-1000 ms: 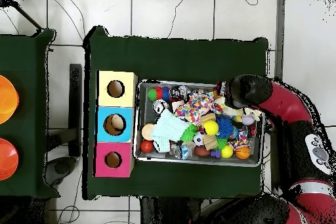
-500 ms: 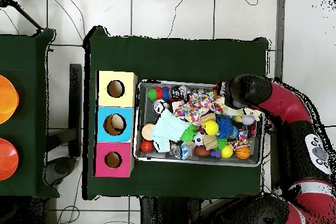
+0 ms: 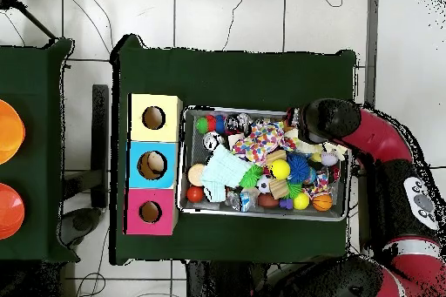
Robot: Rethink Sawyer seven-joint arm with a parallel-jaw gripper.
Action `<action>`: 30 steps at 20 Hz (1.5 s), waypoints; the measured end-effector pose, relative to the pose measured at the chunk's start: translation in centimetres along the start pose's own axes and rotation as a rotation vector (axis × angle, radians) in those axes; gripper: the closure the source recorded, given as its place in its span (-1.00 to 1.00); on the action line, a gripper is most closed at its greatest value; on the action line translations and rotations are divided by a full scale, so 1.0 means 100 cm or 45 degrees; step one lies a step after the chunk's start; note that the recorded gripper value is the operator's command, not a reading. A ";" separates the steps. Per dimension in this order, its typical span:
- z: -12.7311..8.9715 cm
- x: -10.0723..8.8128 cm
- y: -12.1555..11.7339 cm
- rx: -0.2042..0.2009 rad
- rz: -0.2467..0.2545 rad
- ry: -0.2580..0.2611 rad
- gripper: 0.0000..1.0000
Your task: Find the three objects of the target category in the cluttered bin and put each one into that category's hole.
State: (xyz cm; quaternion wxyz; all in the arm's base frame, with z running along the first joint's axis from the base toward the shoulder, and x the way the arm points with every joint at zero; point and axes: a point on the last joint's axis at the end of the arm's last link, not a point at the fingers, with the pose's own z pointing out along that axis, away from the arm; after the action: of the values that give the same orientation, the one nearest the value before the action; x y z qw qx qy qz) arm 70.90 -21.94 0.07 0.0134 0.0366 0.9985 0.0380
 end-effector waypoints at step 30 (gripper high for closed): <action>-0.021 -0.002 0.002 0.009 -0.008 -0.003 -1.00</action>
State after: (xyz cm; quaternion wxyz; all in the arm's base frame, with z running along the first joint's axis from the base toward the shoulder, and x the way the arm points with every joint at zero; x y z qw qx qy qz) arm 71.00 -21.95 2.19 0.0146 0.0334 0.9987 0.0345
